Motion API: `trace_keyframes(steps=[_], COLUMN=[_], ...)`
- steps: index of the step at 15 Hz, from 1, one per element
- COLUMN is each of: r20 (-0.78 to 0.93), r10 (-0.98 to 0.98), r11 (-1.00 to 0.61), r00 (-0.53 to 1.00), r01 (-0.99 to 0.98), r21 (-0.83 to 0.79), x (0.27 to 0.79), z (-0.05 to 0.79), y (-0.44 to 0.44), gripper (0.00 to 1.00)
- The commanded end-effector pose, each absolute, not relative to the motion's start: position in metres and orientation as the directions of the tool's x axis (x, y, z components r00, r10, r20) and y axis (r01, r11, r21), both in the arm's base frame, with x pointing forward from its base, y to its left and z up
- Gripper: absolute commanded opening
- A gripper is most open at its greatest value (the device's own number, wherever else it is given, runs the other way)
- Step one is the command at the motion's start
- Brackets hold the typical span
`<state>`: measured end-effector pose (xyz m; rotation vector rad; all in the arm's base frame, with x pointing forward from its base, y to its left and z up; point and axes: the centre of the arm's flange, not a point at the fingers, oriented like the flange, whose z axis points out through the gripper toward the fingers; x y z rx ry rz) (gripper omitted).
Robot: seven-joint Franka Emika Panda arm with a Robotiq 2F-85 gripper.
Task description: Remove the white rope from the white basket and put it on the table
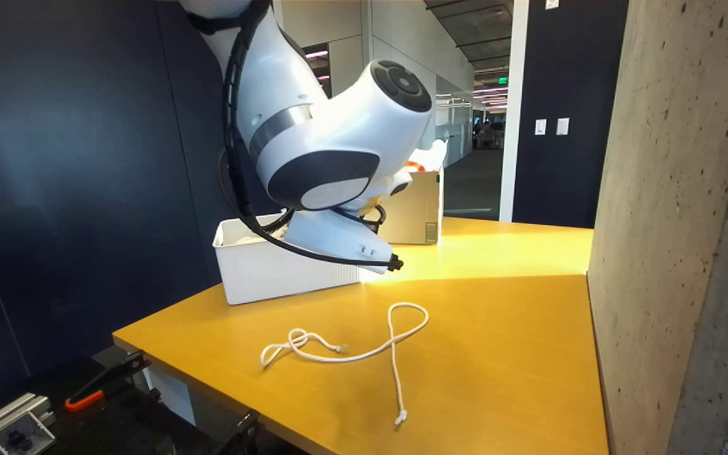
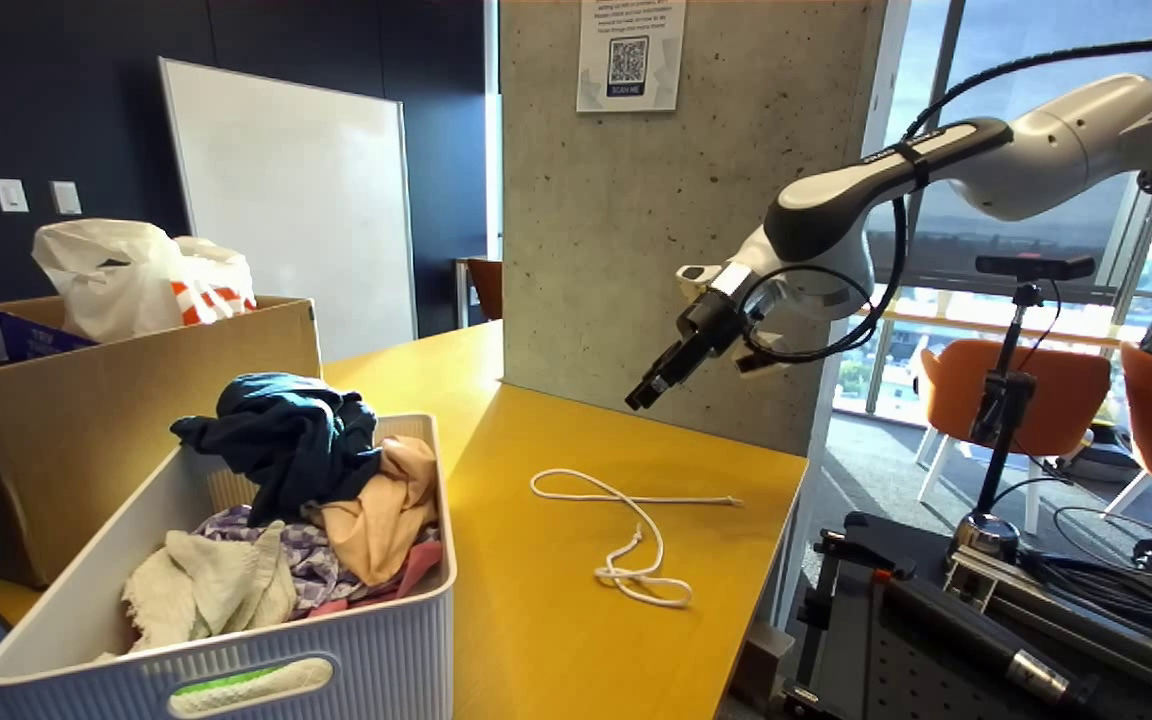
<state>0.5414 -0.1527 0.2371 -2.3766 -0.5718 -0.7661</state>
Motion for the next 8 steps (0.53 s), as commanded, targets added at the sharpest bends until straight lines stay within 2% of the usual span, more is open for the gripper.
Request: trace_keyframes(steps=[1,8], r20=[0.569,0.411], r10=[0.244,0.267], r11=[-0.842,-0.924], r00=[0.785,0.872], r01=[0.463,0.353], r21=[-0.278,-0.148], x=[0.533,0.512], z=[0.247,0.260], y=[-0.145,-0.165], gripper=[1.00,1.00])
